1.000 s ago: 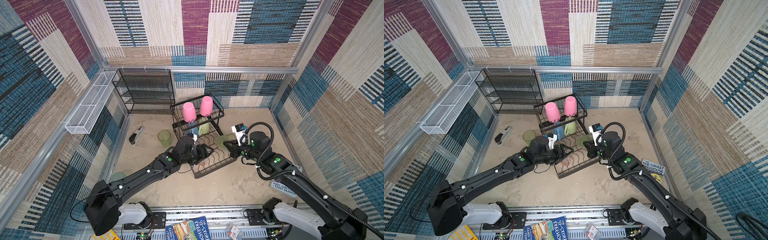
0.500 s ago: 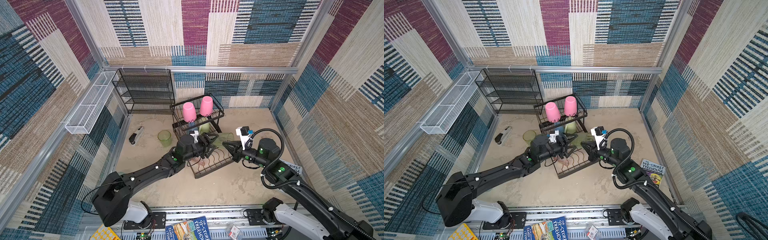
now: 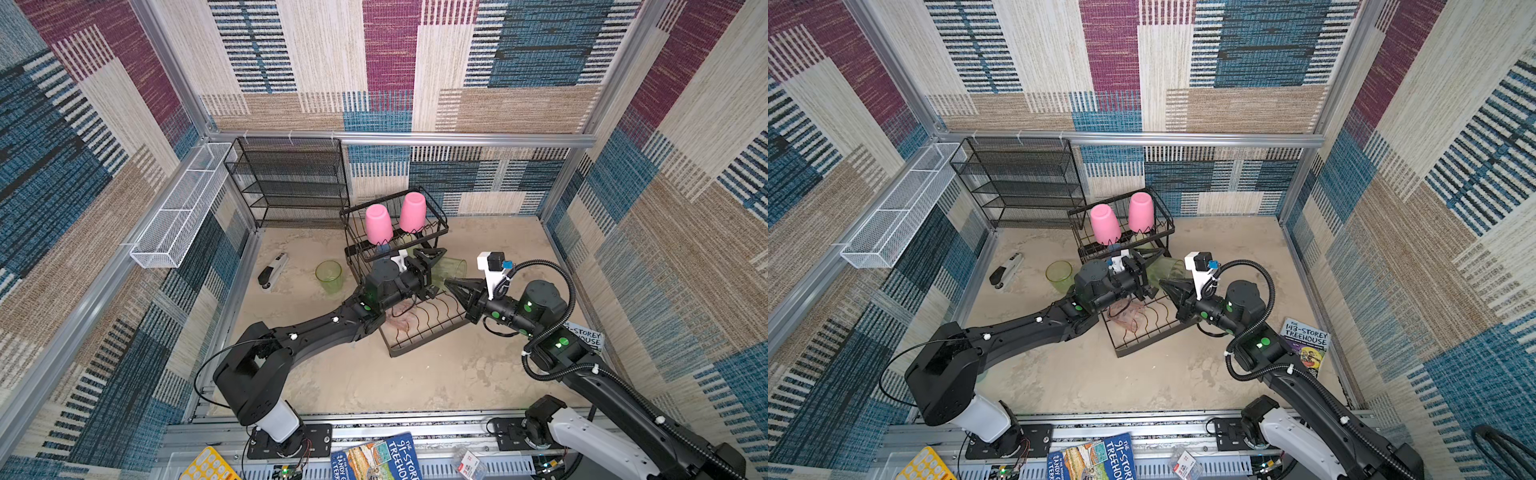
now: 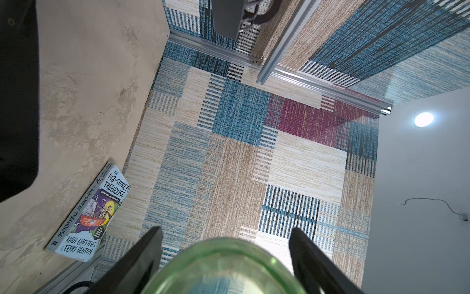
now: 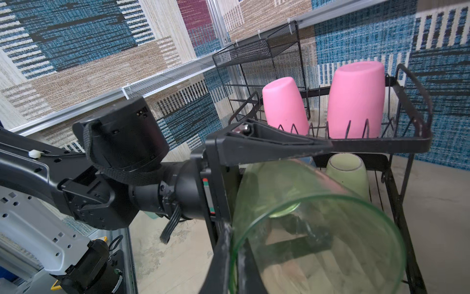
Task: Load cups into a dish rack
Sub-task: Place the cup upside down at the dish rack.
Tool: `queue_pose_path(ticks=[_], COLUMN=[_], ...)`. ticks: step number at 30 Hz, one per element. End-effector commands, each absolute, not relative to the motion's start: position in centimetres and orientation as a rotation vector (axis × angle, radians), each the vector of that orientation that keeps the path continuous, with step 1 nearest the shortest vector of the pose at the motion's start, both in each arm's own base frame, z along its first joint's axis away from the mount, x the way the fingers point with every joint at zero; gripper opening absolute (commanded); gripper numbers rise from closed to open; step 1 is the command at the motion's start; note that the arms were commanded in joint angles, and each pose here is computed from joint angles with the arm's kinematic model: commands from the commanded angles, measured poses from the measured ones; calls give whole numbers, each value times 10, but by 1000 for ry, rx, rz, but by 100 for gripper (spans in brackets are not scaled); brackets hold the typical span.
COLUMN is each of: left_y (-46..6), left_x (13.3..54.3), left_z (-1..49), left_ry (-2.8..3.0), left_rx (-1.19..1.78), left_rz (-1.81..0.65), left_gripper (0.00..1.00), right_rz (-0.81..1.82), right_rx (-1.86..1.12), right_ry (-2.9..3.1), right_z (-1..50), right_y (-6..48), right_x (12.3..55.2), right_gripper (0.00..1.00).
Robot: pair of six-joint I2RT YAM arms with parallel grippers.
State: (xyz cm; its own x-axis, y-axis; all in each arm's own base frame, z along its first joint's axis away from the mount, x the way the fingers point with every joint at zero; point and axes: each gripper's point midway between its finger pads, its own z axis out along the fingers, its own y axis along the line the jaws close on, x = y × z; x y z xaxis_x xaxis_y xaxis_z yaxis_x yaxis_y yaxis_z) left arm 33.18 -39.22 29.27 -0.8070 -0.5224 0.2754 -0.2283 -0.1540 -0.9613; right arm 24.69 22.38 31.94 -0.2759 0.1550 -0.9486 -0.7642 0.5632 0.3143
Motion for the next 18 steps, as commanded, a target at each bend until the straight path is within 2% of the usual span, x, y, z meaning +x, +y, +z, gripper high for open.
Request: queue_pose_path(ticks=[1,9,12,14,18], left_y=[-398,-395,-394,-393,-393], left_x=[334,336,337,338,341], left_z=[309,309,310,308,304], left_ry=[1828,1801,1802,1807,1813], left_rx=[-829,-794,-767,-743,-686], left_rz=[-2143,-2095,-2062,-2035,-1970], left_gripper=[78,57,54,52,47], right_rz=[1032,1000,993,981,949], right_rx=[-579,-553,-532,-510,-458], right_ry=[1551,1583,1595,1614,1662], right_z=[332,329,329,328,322], right_y=[231,227,225,223,218], right_x=[236,240,242,245,253], right_gripper=[0,0,1,18,41])
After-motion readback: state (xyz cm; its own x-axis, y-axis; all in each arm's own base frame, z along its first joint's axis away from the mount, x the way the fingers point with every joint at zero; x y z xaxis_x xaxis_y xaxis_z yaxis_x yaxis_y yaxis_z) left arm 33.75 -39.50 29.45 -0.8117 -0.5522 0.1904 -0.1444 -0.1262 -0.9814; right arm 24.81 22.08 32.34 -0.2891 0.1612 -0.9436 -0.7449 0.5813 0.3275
